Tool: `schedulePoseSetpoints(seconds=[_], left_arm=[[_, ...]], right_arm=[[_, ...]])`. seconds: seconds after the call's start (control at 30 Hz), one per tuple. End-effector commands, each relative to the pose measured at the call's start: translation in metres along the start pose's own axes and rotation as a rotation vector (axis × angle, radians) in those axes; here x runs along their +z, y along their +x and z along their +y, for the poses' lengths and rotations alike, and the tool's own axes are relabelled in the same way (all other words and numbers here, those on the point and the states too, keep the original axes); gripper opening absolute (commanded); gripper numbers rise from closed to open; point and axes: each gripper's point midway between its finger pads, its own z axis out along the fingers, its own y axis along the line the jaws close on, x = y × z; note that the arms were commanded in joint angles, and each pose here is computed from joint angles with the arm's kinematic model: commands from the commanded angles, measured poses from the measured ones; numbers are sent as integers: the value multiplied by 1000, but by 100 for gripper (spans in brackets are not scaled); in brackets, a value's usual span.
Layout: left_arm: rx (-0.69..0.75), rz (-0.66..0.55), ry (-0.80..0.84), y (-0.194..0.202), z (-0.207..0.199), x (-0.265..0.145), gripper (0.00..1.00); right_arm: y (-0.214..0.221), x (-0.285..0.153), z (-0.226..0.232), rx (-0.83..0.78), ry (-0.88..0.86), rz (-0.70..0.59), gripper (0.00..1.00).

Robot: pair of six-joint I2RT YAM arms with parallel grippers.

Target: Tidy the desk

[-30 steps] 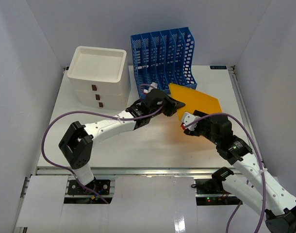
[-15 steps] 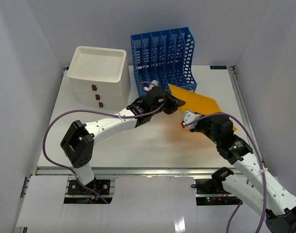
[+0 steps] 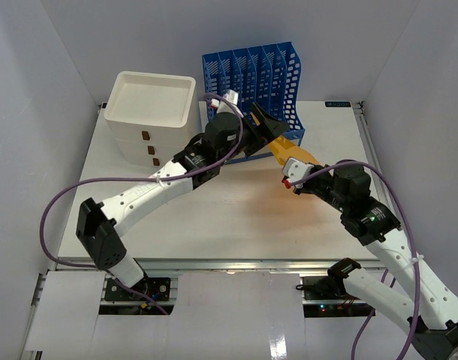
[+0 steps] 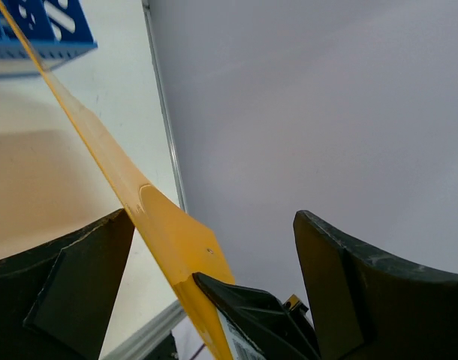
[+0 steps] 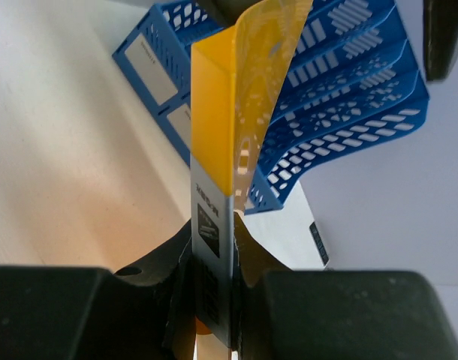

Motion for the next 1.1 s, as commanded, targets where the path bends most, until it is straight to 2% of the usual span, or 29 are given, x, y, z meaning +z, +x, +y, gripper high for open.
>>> schedulePoseSetpoints(seconds=[0.0, 0.1, 0.13, 0.27, 0.43, 0.57, 0.83, 1.07], left_arm=[[182, -306, 157, -99, -80, -90, 98], [269, -321, 148, -98, -64, -120, 98], [304, -343, 187, -103, -71, -146, 98], [394, -306, 177, -78, -25, -183, 98], [385, -252, 39, -47, 57, -208, 98], [358, -247, 40, -35, 81, -232, 98], [370, -166, 2, -3, 128, -241, 98], [352, -160, -6, 4, 141, -246, 98]], right_arm=[[-25, 3, -21, -20, -14, -50, 8], [-43, 9, -44, 26, 3, -89, 8], [-51, 13, -58, 72, 10, -110, 8], [-77, 28, -99, 191, 42, -197, 8], [-116, 38, -147, 307, 62, -326, 8], [-149, 30, -188, 330, 137, -432, 8], [-169, 26, -263, 401, 297, -541, 8], [-154, 25, -299, 508, 381, -566, 8]])
